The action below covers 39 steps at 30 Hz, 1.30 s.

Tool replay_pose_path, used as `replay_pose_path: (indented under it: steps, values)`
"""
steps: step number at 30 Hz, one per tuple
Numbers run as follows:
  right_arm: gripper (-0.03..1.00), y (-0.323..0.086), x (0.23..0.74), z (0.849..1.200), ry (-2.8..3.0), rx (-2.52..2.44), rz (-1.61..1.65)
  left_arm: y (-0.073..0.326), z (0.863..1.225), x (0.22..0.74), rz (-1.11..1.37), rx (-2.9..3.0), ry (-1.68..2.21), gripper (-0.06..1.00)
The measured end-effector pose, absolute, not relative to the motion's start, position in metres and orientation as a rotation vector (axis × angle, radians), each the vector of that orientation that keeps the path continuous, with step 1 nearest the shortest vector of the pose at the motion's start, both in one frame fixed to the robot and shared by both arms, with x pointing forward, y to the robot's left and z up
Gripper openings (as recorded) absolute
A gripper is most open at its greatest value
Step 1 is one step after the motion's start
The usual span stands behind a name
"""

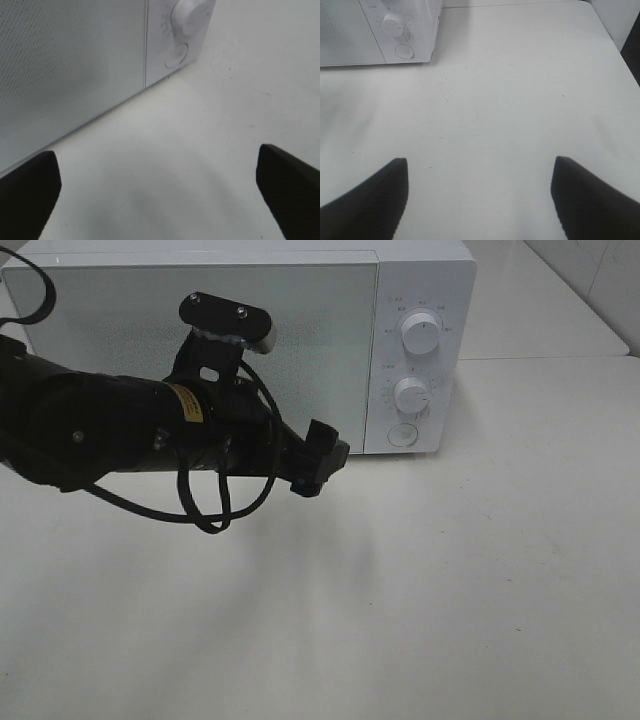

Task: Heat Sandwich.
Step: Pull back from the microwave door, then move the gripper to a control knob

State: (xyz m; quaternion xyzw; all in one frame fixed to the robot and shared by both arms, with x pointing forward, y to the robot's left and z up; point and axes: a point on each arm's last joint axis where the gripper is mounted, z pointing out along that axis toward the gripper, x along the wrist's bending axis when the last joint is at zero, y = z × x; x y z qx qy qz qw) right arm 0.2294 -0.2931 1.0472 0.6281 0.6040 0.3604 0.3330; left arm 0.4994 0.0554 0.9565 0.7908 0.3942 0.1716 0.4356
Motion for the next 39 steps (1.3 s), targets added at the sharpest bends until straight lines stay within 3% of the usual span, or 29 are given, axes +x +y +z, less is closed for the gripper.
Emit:
replay_pose_path:
  steps: [23,39]
  values:
    - [0.76,-0.293,0.229,1.047,1.577,1.640,0.941,0.109,0.983,0.455,0.076,2.461,1.302,0.99]
    - [0.76,-0.293,0.229,1.047,1.577,1.640,0.941,0.237,1.050,0.453,0.159,2.196,1.802,0.99]
